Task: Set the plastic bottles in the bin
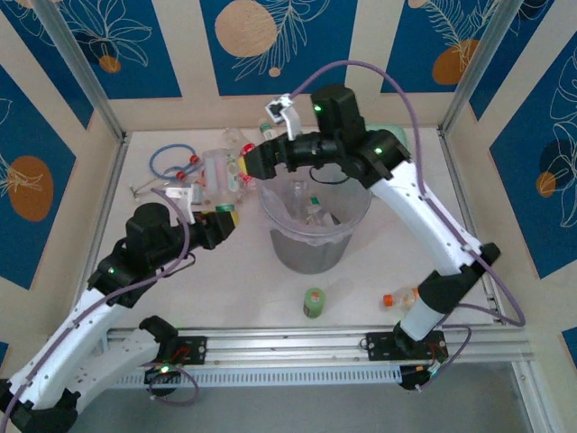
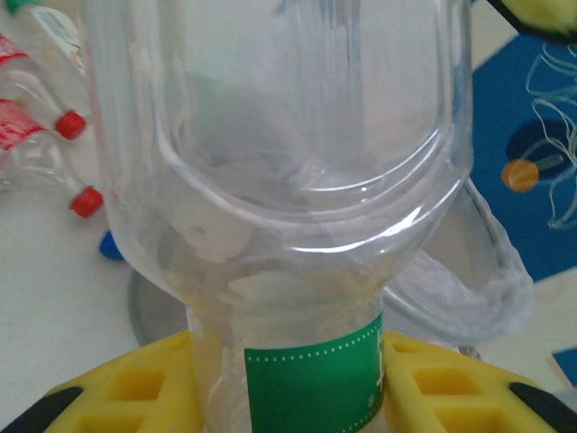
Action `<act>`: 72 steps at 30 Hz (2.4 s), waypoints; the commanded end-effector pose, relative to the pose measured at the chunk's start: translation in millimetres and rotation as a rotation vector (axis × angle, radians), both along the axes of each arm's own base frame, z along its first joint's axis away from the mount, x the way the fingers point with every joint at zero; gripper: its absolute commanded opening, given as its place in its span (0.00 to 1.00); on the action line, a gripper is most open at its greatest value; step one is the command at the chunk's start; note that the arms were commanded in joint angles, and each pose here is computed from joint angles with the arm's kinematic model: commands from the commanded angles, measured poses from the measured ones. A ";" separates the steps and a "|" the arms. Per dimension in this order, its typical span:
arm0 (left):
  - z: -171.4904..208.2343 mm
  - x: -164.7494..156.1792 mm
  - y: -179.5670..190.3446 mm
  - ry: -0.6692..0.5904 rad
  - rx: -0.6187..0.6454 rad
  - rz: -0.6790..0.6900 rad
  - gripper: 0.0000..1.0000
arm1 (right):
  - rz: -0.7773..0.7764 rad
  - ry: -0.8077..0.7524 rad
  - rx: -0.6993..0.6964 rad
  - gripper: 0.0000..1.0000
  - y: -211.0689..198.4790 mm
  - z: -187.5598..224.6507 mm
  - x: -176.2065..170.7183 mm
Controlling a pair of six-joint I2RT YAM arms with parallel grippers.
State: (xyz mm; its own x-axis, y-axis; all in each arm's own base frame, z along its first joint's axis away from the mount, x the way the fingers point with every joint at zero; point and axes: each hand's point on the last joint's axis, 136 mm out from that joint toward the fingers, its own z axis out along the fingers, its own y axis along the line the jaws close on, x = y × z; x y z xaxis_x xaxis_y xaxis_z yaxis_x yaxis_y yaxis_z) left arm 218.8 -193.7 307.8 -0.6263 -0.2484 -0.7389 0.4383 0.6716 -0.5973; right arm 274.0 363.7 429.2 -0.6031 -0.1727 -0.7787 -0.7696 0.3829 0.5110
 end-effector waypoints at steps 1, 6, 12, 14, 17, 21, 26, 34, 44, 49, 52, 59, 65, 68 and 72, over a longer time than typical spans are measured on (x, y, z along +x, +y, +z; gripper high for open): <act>19.5 0.1 -12.5 -0.101 0.029 -0.047 0.07 | -0.005 -0.009 -0.058 0.96 6.0 -8.6 3.3; 19.8 1.6 -23.7 -0.131 0.029 -0.067 0.07 | 0.022 0.057 -0.059 0.94 19.6 -25.4 6.8; 23.9 3.6 -21.5 -0.153 0.023 -0.047 0.08 | 0.014 0.084 -0.080 0.84 22.2 -39.2 14.5; 27.6 4.1 -19.8 -0.166 0.018 -0.036 0.08 | -0.002 0.103 -0.095 0.85 20.3 -45.3 19.3; 29.5 7.0 -16.9 -0.183 0.022 -0.015 0.08 | -0.016 0.137 -0.113 0.91 17.5 -55.1 23.6; 28.5 11.8 -14.6 -0.191 0.032 0.011 0.10 | -0.016 0.155 -0.117 0.95 17.9 -60.5 25.3; 27.9 12.7 -14.6 -0.191 0.030 0.015 0.10 | 0.013 0.164 -0.085 0.78 23.5 -54.6 23.0; 24.6 13.8 -13.5 -0.192 0.039 0.022 0.37 | 0.022 0.123 -0.066 0.52 22.4 -39.6 22.3; 22.8 12.7 3.5 -0.194 0.055 0.093 0.98 | -0.076 -0.056 -0.033 0.35 -21.1 18.8 29.5; 6.9 23.5 26.5 -0.142 0.135 0.227 1.00 | -0.216 -0.111 -0.021 0.26 -72.7 33.1 46.6; -5.8 29.9 38.2 -0.096 0.202 0.297 1.00 | -0.316 -0.131 -0.030 0.19 -107.3 32.3 55.8; -23.6 40.3 48.3 -0.049 0.253 0.380 1.00 | -0.491 -0.109 -0.206 0.06 -155.4 -18.7 69.8; -34.6 49.8 49.0 -0.009 0.291 0.409 1.00 | -0.514 0.013 -0.315 0.00 -158.6 -79.9 71.7; -39.3 51.1 50.2 0.005 0.309 0.415 1.00 | -0.482 0.091 -0.328 0.00 -148.9 -108.6 71.1; -45.1 48.8 56.9 0.013 0.328 0.435 1.00 | -0.443 0.195 -0.326 0.00 -137.4 -142.8 67.6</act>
